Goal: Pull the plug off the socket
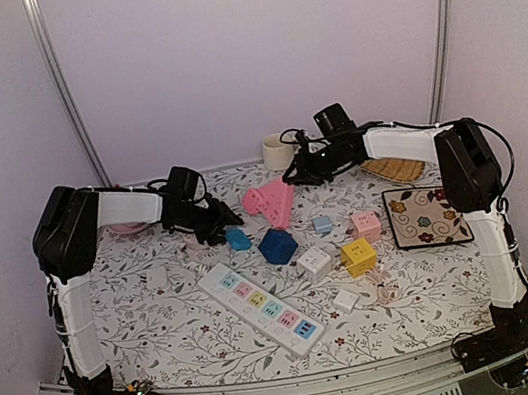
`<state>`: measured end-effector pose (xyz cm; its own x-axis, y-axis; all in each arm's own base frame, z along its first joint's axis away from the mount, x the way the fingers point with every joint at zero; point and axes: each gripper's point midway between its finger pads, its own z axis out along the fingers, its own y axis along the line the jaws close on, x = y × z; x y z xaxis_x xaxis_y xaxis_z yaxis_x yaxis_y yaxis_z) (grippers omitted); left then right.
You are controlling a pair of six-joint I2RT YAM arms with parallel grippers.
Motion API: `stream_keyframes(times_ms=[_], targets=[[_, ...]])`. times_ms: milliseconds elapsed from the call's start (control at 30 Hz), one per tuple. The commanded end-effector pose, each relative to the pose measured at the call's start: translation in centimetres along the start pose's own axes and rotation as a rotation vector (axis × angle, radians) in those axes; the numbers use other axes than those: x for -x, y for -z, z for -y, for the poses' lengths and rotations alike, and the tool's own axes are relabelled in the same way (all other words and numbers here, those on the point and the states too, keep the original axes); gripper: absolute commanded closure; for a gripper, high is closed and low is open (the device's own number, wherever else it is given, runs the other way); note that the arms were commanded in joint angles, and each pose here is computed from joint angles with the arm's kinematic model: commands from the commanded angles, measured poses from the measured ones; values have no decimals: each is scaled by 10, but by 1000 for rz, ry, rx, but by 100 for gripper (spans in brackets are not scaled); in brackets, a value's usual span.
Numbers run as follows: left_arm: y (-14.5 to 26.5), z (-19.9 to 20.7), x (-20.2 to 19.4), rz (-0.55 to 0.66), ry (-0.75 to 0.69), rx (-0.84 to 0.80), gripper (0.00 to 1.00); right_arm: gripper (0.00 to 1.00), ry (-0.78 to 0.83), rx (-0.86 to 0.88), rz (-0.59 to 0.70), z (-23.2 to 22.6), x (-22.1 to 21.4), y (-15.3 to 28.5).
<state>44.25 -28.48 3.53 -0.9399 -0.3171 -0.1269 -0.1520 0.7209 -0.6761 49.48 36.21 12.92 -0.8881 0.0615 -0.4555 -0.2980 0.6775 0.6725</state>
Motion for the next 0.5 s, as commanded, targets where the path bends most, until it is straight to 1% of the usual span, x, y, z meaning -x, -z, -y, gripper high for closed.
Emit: stream_keyframes(times_ms=[0,133,233,467], targets=[[0,8,6,17,-40,15,42,96,58,100,96,-47,35,36],[5,13,10,33,-55,20,35,96,59,104,99,-49,37,38],[10,14,13,42,-68,37,31,96,59,107,100,-50,37,39],[21,15,19,79,-91,74,30,96,60,115,102,-52,39,41]])
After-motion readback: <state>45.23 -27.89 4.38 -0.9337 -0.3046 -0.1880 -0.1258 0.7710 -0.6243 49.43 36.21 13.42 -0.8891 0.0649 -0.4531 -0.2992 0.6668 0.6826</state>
